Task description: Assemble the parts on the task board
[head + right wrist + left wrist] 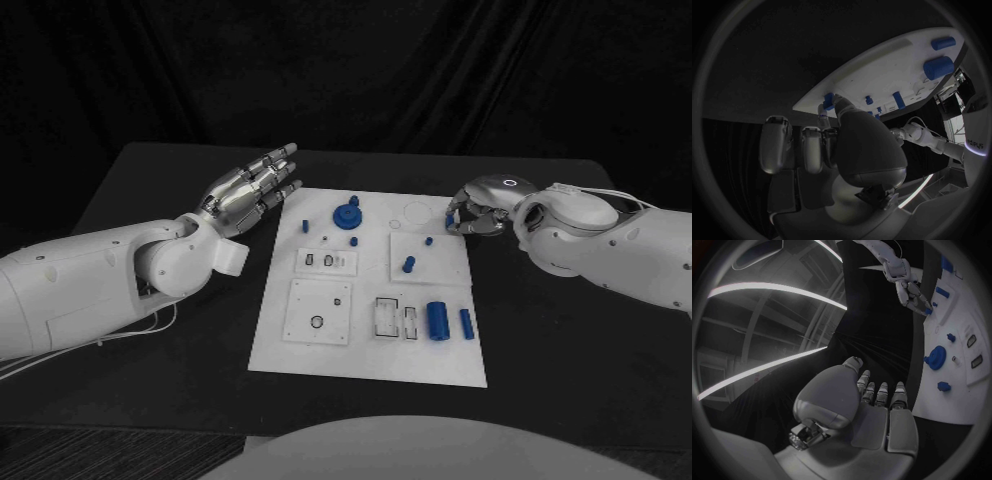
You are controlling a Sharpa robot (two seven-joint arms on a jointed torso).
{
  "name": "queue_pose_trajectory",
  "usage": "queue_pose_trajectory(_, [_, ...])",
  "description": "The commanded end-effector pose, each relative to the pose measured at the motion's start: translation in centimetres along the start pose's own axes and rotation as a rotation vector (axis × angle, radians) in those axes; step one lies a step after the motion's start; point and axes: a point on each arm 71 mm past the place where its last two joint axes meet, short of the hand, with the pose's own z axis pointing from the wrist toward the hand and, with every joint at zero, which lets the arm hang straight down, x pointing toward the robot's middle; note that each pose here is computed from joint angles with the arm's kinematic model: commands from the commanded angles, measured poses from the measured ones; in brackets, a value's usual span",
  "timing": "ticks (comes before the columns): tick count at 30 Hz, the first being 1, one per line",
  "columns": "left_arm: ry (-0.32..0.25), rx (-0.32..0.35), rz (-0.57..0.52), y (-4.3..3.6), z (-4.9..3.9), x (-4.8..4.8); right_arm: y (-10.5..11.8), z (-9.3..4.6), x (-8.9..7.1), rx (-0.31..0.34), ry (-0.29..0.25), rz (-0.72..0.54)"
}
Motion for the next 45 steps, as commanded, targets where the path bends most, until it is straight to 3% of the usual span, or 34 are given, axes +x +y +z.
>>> queue_pose_trajectory(1, [0.014,0.006,-0.010,0.02,0.06,0.22,0.0,0.0,0.0,-0.002,-0.019,0.005])
queue_pose_trajectory(8, [0.014,0.004,-0.011,0.02,0.00,0.19,0.2,-0.2,-0.1,0.000,-0.034,0.053])
queue_pose_trajectory(15, [0.010,0.003,-0.010,-0.01,-0.12,0.13,1.2,-0.8,-1.0,-0.022,-0.110,0.094])
queue_pose_trajectory(21, [0.007,0.002,-0.008,-0.02,-0.19,0.07,4.3,-1.4,-3.2,-0.096,-0.176,0.128])
queue_pose_trajectory(26, [0.008,0.001,-0.009,0.01,-0.14,0.16,7.6,-1.5,-3.8,-0.174,-0.168,0.147])
queue_pose_trajectory(33, [0.013,0.002,-0.011,0.05,-0.05,0.30,11.8,-0.8,-2.8,-0.268,-0.149,0.134])
queue_pose_trajectory(45, [0.016,0.002,-0.011,0.12,0.13,0.47,15.3,1.0,0.2,-0.317,-0.078,0.090])
